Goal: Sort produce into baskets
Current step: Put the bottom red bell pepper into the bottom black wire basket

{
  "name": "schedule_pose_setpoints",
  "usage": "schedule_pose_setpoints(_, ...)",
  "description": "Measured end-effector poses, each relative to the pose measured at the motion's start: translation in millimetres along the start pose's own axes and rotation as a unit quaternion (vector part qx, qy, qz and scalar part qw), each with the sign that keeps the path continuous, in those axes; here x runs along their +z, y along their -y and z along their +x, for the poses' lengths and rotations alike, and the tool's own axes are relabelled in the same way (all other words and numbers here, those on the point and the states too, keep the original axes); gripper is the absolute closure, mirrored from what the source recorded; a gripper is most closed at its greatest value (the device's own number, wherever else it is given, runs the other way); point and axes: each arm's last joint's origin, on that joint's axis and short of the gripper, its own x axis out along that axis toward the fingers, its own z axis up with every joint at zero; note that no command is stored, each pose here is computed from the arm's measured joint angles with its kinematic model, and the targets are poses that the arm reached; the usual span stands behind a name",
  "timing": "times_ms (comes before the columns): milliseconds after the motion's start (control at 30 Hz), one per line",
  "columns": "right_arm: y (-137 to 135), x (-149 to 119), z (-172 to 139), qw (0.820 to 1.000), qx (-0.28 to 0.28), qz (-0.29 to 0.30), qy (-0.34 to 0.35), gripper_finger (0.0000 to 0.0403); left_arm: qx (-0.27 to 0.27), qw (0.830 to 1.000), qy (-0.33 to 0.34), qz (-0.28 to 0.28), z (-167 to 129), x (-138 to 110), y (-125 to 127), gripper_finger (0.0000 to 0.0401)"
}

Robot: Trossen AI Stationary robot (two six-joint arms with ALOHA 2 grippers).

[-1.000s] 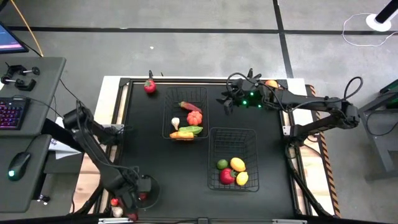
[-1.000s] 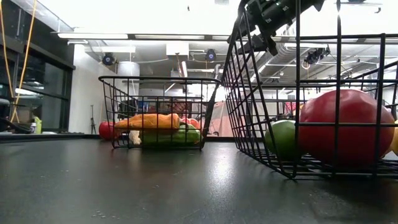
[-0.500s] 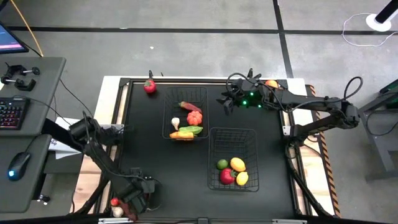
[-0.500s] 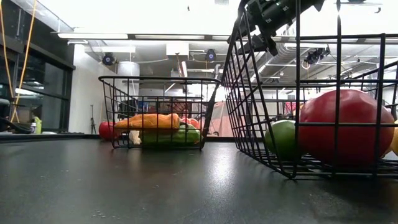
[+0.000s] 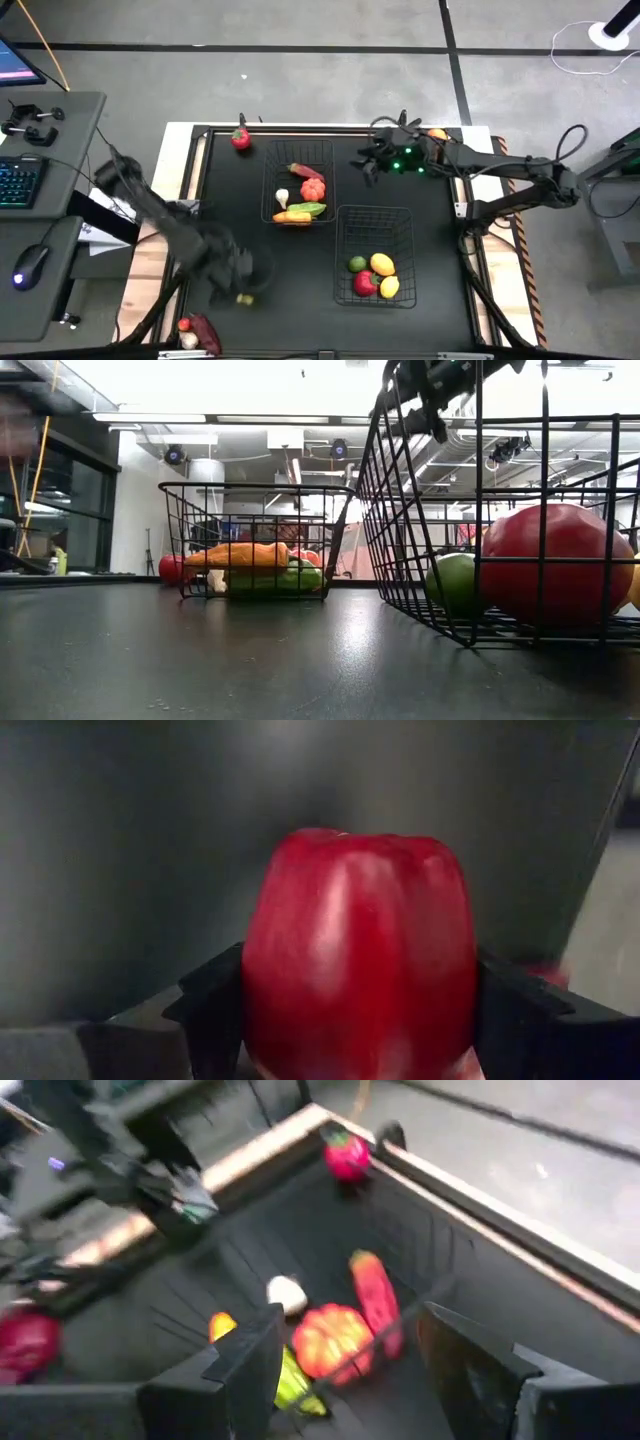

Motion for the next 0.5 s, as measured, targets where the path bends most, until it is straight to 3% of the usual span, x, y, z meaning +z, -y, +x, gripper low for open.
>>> schedule_pose_setpoints(133,-4.2,13.0,-22.3,0.998,0.029,-0.005,0.056,0.018,0.032,0.99,0.136,-0.033,-36.3,32.4,-43.0,0.0127)
schedule_pose_setpoints(267,-5.5,20.8,-47.3,0.994,0.041,-0.002,0.096,0.018,0.064,0.965,0.253,-0.014,-60.0,73.8,-75.6,0.0127)
schedule_pose_setpoints(500,-2.5,20.2,-72.5,0.994,0.021,0.014,0.108,0.018,0.058,0.914,0.397,0.055,-59.4,166.8,-95.4,0.0127)
